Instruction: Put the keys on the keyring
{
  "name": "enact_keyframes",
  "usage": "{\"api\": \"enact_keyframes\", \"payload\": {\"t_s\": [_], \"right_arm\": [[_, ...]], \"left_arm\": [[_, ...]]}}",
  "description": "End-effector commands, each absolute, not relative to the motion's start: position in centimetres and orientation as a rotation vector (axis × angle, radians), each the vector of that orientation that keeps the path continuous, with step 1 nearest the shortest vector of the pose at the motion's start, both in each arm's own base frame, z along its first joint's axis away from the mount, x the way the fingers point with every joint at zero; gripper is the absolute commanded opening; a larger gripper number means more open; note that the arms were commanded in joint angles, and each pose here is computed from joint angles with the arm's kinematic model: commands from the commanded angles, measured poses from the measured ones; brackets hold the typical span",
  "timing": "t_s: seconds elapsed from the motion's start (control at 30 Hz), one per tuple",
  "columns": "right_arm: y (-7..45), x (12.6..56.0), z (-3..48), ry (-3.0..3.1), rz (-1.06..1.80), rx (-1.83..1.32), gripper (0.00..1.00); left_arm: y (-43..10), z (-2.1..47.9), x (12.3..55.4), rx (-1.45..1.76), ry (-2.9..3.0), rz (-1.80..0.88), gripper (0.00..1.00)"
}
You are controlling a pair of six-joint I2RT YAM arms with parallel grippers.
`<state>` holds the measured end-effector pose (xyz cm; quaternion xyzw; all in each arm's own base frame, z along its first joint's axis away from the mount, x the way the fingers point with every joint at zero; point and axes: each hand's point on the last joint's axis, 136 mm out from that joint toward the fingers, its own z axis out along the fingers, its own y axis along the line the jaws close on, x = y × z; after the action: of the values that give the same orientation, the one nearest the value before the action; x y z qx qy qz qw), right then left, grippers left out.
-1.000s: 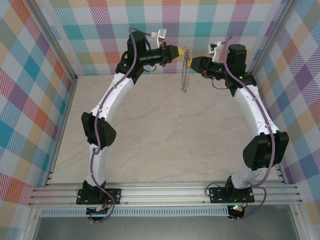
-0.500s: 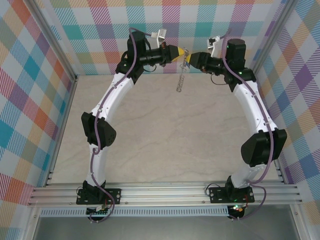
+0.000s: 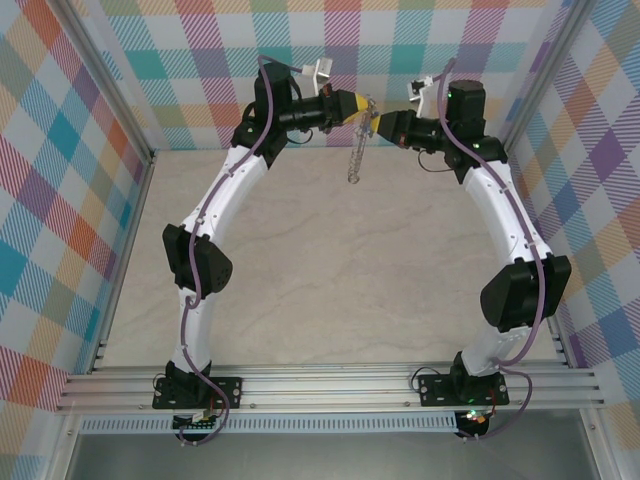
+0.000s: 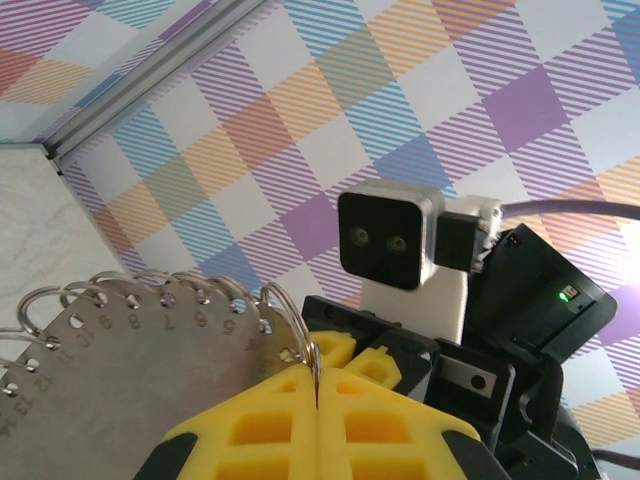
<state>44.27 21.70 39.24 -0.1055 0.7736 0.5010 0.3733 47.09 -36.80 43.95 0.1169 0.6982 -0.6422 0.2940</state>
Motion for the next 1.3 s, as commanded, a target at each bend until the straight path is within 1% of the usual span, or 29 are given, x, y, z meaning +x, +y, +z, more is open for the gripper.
{"api": "enact_keyframes", "payload": {"t_s": [0.0, 0.07, 0.53, 1.27], "right_arm": [[22.1, 43.5, 40.1, 1.957, 1.281, -0.321, 0.04], [22.0, 43.5, 40.2, 1.955, 1.275, -0.322, 0.00], [22.8, 42.5, 40.8, 1.946, 1.321, -0.369, 0.00], [26.0, 41.6, 41.7, 1.918, 1.527, -0.504, 0.00]], "left_arm": [[-35.8, 48.0, 46.1, 0.362, 1.735, -1.709, 0.00], [-35.8, 48.1, 46.2, 0.362, 1.732, -1.708, 0.00], [-35.7, 48.0, 46.6, 0.346, 1.725, -1.709, 0.00], [-35.9, 47.7, 47.0, 0.339, 1.721, -1.720, 0.00]]}}
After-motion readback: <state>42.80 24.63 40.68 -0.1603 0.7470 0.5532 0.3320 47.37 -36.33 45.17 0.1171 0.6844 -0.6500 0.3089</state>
